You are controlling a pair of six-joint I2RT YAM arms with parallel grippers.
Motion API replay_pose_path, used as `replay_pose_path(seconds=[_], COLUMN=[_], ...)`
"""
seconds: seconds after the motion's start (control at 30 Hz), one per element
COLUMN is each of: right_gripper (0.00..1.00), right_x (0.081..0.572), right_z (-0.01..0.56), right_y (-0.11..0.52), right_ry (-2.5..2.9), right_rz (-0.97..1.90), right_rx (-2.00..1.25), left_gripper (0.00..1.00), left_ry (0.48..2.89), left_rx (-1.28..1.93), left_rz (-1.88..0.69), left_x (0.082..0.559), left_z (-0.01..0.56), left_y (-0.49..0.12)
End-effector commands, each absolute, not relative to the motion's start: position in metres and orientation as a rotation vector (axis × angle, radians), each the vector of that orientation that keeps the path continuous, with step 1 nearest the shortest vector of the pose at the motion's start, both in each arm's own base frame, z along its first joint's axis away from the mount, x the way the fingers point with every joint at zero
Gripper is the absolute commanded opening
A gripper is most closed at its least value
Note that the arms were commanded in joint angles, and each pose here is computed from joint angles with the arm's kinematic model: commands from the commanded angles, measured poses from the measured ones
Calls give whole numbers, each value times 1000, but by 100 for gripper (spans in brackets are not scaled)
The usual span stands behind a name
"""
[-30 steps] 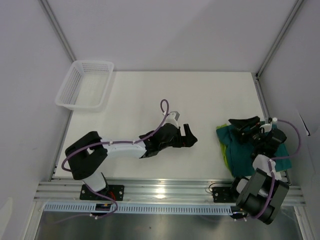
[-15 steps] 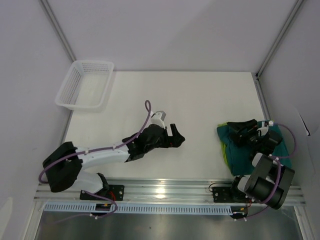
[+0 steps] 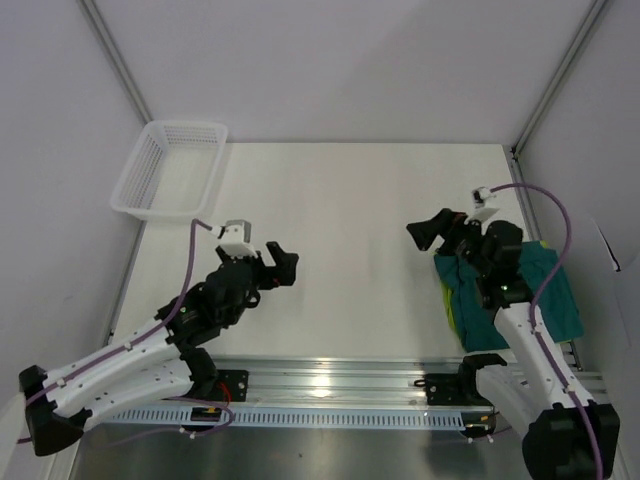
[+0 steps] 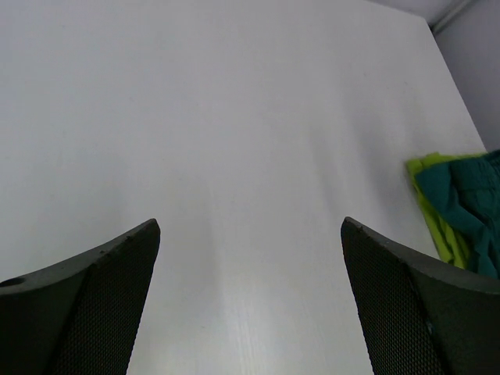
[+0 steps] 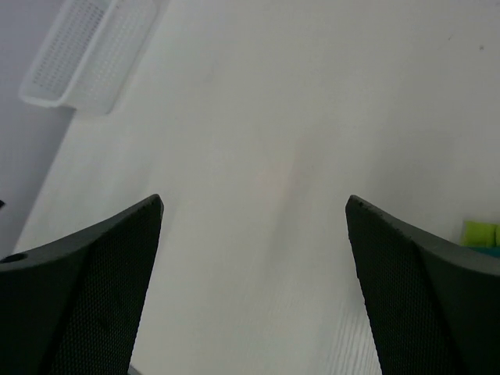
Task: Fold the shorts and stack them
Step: Neatly place the folded shorts to the corner
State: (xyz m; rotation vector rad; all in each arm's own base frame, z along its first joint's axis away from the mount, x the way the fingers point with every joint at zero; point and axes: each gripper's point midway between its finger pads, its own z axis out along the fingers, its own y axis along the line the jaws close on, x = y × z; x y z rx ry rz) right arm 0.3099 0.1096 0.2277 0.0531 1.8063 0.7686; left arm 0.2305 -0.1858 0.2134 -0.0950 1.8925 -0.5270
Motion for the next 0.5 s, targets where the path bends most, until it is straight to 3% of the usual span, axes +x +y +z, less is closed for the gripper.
replay_pose_path(seconds=[0.0, 0.07, 0.33, 0.47], right_gripper=[99, 99, 99, 100], right_x=[304, 306, 289, 280], right_z=[211, 205, 158, 154], right_y=[127, 126, 162, 187], right_ry=[1817, 1789, 1800, 1771], right_rz=[504, 343, 370, 539], right_rx=[-83, -92, -197, -250], left_gripper=[99, 99, 99, 99], left_ry=[1874, 1833, 1824, 1818], left_rx=[-96, -126, -142, -149], left_rz=[-249, -248, -167, -191], left_x=[230, 228, 222, 223], left_z=[189, 193, 159, 151], left_y=[-131, -121, -98, -101])
